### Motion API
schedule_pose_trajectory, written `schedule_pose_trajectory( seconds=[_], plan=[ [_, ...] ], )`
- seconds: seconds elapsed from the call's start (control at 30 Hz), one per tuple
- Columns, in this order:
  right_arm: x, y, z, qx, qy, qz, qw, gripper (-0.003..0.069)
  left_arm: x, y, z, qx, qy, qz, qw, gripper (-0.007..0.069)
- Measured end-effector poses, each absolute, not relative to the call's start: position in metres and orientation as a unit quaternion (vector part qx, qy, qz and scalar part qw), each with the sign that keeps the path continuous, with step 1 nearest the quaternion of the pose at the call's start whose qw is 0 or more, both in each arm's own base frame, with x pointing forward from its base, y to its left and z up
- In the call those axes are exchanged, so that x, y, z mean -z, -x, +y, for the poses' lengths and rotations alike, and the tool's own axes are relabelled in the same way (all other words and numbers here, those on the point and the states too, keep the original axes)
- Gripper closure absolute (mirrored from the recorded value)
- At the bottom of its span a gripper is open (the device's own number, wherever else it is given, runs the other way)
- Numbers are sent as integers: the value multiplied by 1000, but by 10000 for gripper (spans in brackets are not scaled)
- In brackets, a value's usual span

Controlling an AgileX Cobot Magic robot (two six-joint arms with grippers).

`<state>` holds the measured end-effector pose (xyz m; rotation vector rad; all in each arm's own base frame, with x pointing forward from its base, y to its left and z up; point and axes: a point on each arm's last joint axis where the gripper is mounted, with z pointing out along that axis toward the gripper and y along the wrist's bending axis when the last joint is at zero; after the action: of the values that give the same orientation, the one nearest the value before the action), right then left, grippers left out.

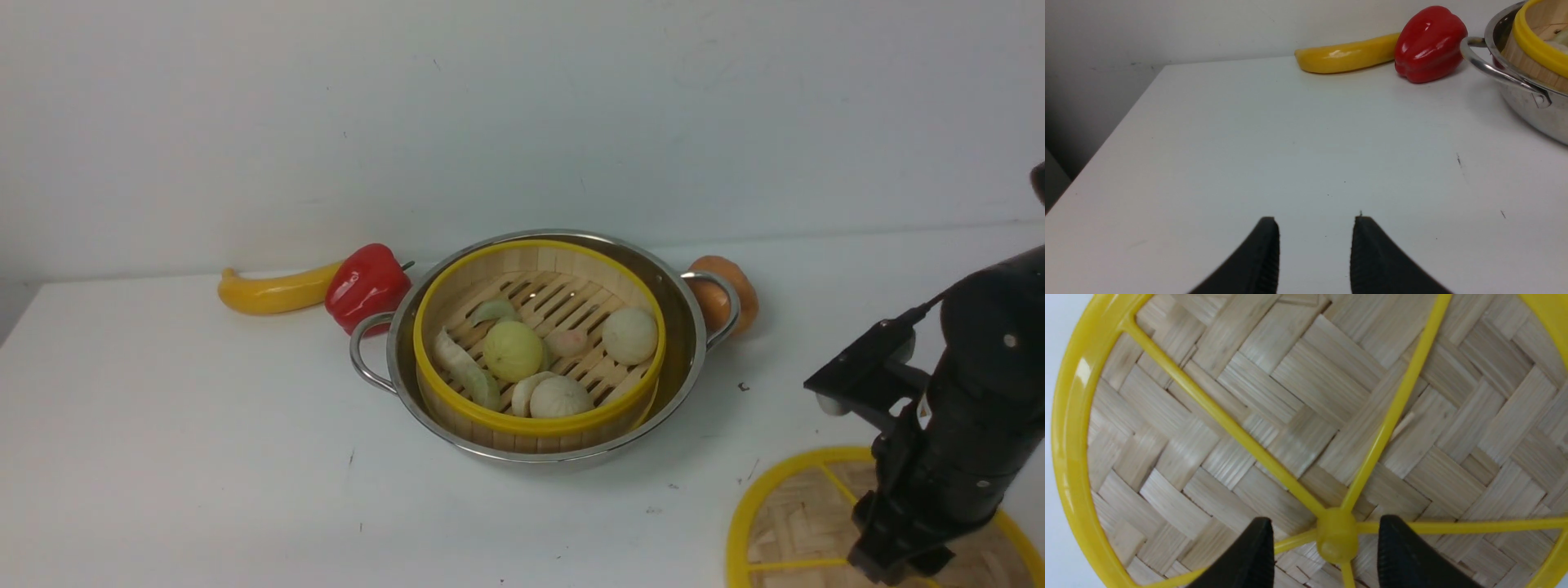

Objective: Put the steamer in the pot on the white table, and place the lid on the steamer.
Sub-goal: 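Move the gripper down to the bamboo steamer lid and grasp its center knob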

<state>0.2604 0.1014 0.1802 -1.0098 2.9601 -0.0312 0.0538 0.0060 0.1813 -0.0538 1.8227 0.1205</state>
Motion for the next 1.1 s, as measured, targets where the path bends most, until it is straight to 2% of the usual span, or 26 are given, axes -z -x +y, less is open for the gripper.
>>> schedule_pose_trajectory(
  seconds=[0.3,0.53,0.77,1.1],
  plan=[
    [-180,-261,101,16,329,944,8,305,-181,-54,6,-52,23,790,611,384],
    [-180,-265,92,16,313,950,9,341,-181,-54,6,-52,23,790,611,384],
    [-180,-264,94,-11,311,950,8,367,-181,-54,6,-52,23,790,611,384],
    [-180,-263,95,-13,314,949,8,368,-181,-54,6,-52,23,790,611,384]
  ],
)
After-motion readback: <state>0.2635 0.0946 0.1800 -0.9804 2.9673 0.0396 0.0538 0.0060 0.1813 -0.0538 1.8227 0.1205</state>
